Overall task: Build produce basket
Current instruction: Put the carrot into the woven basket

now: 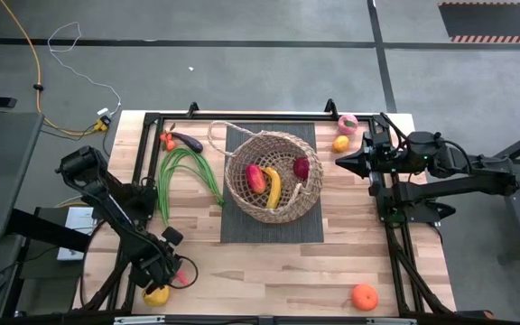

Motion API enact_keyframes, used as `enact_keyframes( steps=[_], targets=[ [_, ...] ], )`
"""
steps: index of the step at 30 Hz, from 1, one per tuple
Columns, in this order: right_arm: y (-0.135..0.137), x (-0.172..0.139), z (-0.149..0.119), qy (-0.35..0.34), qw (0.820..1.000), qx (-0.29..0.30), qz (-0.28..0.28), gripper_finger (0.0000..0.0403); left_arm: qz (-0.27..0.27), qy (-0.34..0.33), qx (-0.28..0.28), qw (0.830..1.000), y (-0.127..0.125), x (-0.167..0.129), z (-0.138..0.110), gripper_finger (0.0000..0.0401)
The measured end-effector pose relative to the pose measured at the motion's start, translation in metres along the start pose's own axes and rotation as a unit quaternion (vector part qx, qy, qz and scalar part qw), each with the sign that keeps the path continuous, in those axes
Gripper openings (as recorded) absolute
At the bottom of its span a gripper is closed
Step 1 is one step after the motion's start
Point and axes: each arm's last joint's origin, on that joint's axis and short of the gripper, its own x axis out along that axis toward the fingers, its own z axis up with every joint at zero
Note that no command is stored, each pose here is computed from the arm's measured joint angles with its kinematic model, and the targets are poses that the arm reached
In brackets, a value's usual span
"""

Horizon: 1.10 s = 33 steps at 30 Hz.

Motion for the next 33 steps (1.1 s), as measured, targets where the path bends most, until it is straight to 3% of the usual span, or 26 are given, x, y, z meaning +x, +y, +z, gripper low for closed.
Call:
enact_keyframes(
  steps=[6,10,13,15,17,20,24,25,28,31,33],
  targets=[
    [0.000,0.000,0.000,0.000,1.000,0.000,0.000,0.0000,-0.030,-0.051,-0.024,0.998,0.018,-0.054,-0.004,0.0108],
    [0.000,0.000,0.000,0.000,1.000,0.000,0.000,0.0000,-0.036,-0.154,-0.045,0.986,0.037,-0.109,-0.011,0.0103],
    [0.000,0.000,0.000,0.000,1.000,0.001,0.000,0.0000,0.009,-0.263,-0.062,0.963,0.054,-0.158,-0.020,0.0099],
    [0.000,0.000,0.000,0.000,1.000,0.004,0.000,0.0000,0.070,-0.335,-0.074,0.937,0.066,-0.192,-0.029,0.0099],
    [0.000,0.000,0.000,0.000,1.000,0.006,0.000,0.0000,0.140,-0.405,-0.094,0.899,0.077,-0.225,-0.037,0.0100],
    [0.000,0.000,0.000,0.000,1.000,0.006,0.000,0.0000,0.230,-0.500,-0.144,0.822,0.093,-0.270,-0.049,0.0102],
    [0.000,0.000,0.000,0.000,1.000,0.006,0.000,0.0000,0.278,-0.612,-0.162,0.722,0.106,-0.308,-0.062,0.0102],
    [0.000,0.000,0.000,0.000,1.000,0.006,0.000,0.0000,0.281,-0.631,-0.155,0.706,0.109,-0.314,-0.065,0.0102],
    [0.000,0.000,0.000,0.000,1.000,0.006,0.000,0.0000,0.272,-0.664,-0.129,0.685,0.115,-0.323,-0.068,0.0102],
    [0.000,0.000,0.000,0.000,1.000,0.004,0.000,0.0000,0.251,-0.671,-0.124,0.687,0.124,-0.323,-0.068,0.0103],
    [0.000,0.000,0.000,-0.001,1.000,0.000,0.000,0.0000,0.227,-0.686,-0.128,0.679,0.130,-0.317,-0.063,0.0103]
  ],
)
